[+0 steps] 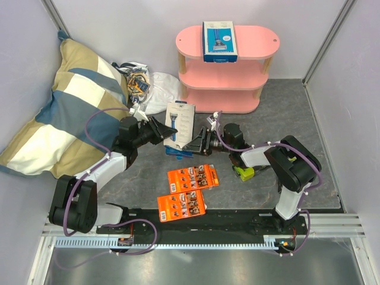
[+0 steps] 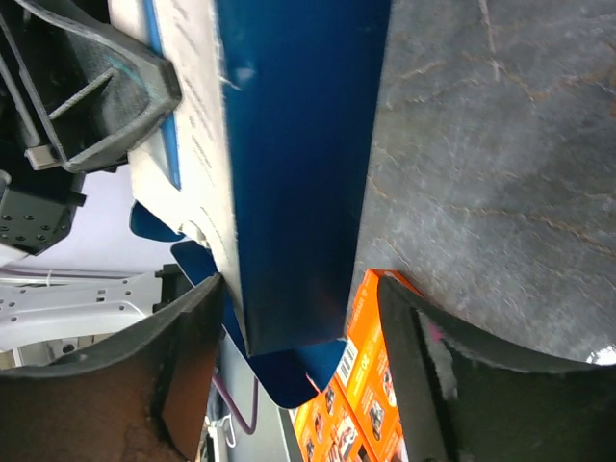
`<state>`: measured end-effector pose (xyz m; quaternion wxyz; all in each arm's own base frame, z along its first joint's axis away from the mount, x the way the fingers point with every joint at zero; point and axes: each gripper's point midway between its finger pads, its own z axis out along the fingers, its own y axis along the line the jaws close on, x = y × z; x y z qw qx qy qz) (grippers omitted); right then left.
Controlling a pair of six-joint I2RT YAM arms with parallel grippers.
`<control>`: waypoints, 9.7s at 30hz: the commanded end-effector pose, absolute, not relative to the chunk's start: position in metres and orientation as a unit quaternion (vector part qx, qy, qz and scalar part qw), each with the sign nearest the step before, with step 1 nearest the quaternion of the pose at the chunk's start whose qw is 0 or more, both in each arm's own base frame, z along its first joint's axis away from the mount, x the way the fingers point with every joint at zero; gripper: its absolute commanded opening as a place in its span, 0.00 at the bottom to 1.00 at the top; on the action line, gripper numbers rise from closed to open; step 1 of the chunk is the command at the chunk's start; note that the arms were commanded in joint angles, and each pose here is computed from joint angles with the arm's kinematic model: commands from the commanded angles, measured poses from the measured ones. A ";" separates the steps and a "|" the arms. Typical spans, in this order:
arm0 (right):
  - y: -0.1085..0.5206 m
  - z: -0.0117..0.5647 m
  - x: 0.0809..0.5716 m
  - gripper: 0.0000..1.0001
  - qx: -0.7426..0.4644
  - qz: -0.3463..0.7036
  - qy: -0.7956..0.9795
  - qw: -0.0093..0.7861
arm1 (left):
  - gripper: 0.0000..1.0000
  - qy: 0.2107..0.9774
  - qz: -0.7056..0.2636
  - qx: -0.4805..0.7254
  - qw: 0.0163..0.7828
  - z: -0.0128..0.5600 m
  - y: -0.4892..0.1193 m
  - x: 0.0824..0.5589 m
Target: Place and organize the shaving razors onto the shelf
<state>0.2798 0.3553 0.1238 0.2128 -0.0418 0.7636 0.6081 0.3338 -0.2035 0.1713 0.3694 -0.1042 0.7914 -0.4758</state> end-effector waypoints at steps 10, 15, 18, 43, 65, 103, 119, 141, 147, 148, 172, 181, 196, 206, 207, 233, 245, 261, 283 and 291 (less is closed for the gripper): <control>0.353 0.180 0.269 0.66 -0.061 0.687 0.671 0.271 | 0.02 0.759 -0.517 -0.082 0.387 0.202 -0.212 0.331; 0.353 0.185 0.269 0.61 -0.061 0.694 0.664 0.271 | 0.02 0.757 -0.520 -0.084 0.388 0.201 -0.212 0.332; 0.353 0.185 0.268 0.47 -0.063 0.695 0.664 0.269 | 0.02 0.757 -0.520 -0.085 0.388 0.201 -0.212 0.332; 0.331 0.205 0.256 0.27 -0.130 0.583 0.740 0.309 | 0.93 0.769 -0.374 -0.047 0.516 0.243 -0.165 0.341; 0.301 0.347 0.246 0.28 -0.225 0.541 0.711 0.389 | 0.97 0.706 -0.331 -0.075 0.622 0.345 -0.111 0.357; 0.079 0.483 0.486 0.27 -0.031 0.555 0.683 0.474 | 0.99 0.760 -0.395 0.009 0.516 0.314 -0.159 0.420; 0.073 0.428 0.503 0.28 0.004 0.576 0.708 0.409 | 0.99 0.777 -0.393 0.001 0.492 0.297 -0.161 0.427; 0.078 0.410 0.490 0.33 -0.003 0.591 0.715 0.372 | 0.99 0.764 -0.408 0.016 0.500 0.328 -0.176 0.444; 0.081 0.403 0.489 0.39 -0.005 0.596 0.717 0.361 | 0.99 0.755 -0.417 0.023 0.506 0.343 -0.185 0.452; 0.082 0.403 0.489 0.40 -0.006 0.596 0.718 0.360 | 0.99 0.753 -0.418 0.025 0.507 0.346 -0.186 0.453; 0.066 0.418 0.489 0.92 0.010 0.567 0.715 0.409 | 0.99 0.750 -0.422 0.027 0.509 0.352 -0.195 0.465; 0.037 0.432 0.481 0.93 0.044 0.534 0.714 0.451 | 0.99 0.756 -0.411 0.025 0.509 0.346 -0.193 0.466; 0.017 0.456 0.534 0.69 0.072 0.500 0.702 0.502 | 0.99 0.754 -0.404 0.029 0.518 0.354 -0.192 0.472; 0.038 0.424 0.573 0.67 0.079 0.509 0.703 0.490 | 0.99 0.734 -0.415 0.048 0.536 0.386 -0.197 0.471; 0.038 0.422 0.577 0.67 0.080 0.508 0.702 0.493 | 0.99 0.734 -0.414 0.049 0.536 0.385 -0.197 0.470; 0.026 0.427 0.589 0.71 0.118 0.477 0.687 0.536 | 1.00 0.745 -0.393 0.038 0.538 0.375 -0.191 0.465; 0.009 0.442 0.501 0.77 0.113 0.379 0.698 0.597 | 1.00 0.786 -0.356 0.017 0.506 0.310 -0.175 0.432; 0.162 0.205 0.350 0.80 0.016 0.343 0.855 0.388 | 1.00 0.858 -0.361 0.004 0.364 0.176 -0.218 0.344; 0.275 0.022 0.248 0.79 -0.081 0.322 0.923 0.196 | 0.97 0.949 -0.217 -0.115 0.199 0.040 -0.185 0.189; 0.282 0.008 0.233 0.71 -0.081 0.344 0.920 0.169 | 0.95 0.932 -0.286 -0.085 0.207 0.041 -0.230 0.215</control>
